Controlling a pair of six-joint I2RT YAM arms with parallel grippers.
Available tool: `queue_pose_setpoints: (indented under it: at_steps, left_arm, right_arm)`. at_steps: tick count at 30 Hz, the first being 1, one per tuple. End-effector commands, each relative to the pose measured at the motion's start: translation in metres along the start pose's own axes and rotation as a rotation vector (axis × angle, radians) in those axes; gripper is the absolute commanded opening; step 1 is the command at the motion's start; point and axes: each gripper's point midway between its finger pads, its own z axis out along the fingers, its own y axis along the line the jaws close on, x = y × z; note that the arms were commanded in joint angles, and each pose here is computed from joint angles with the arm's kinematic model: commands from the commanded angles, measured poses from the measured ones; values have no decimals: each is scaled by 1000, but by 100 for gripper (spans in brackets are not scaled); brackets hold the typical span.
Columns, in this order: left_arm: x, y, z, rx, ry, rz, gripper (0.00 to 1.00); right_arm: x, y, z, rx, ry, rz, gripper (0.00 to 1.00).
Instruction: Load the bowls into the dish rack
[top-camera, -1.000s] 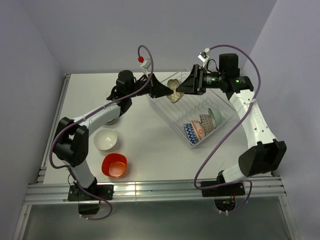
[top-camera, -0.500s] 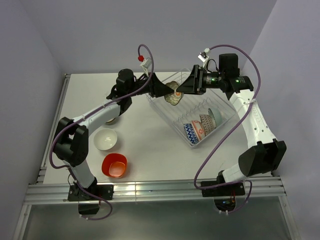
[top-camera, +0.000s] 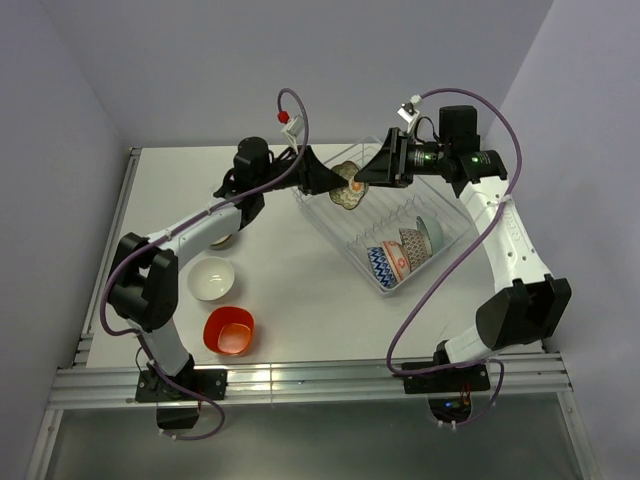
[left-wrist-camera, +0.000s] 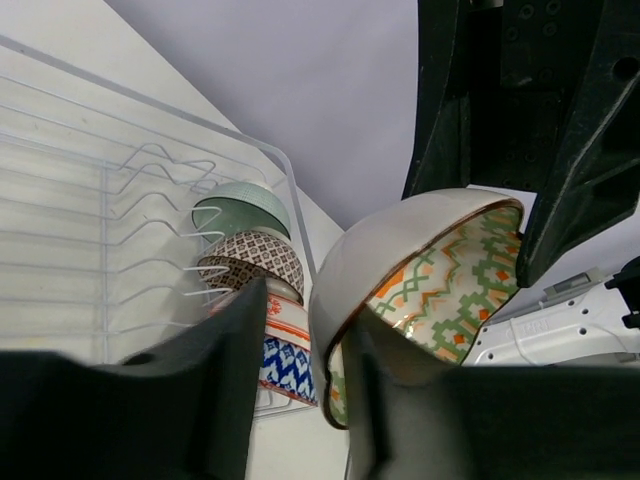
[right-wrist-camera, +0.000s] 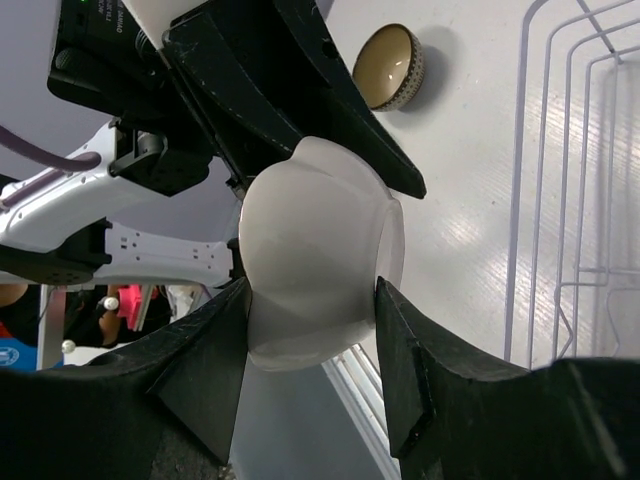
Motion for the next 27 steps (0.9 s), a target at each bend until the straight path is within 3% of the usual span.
queue_pose_setpoints:
  at_steps: [1, 3, 4, 6, 7, 10, 13, 19, 27]
  left_arm:
    - [-14, -13, 4, 45, -17, 50, 32]
    - [-15, -16, 5, 59, -19, 44, 24]
    - [-16, -17, 5, 64, -22, 43, 15]
    - [-18, -19, 5, 73, -28, 34, 6]
    - [-19, -18, 6, 75, -29, 30, 1]
    - [-21, -19, 7, 80, -37, 14, 0]
    - [-23, -17, 7, 83, -42, 6, 0]
    - [-25, -17, 9, 84, -53, -8, 0]
    - [-33, -17, 9, 92, -88, -49, 0]
  right_arm:
    - [-15, 22, -6, -63, -31, -68, 0]
    - [-15, 21, -5, -59, -26, -59, 0]
    - [-14, 20, -4, -56, -21, -53, 17]
    - [-13, 15, -3, -41, -20, -43, 39]
    - [-12, 14, -2, -36, -18, -41, 56]
    - [-9, 10, -2, -26, -11, -37, 75]
    - [-7, 9, -1, -27, -3, -31, 88]
    - [-1, 3, 2, -8, 15, -28, 90]
    - [-1, -6, 5, 28, 1, -37, 86]
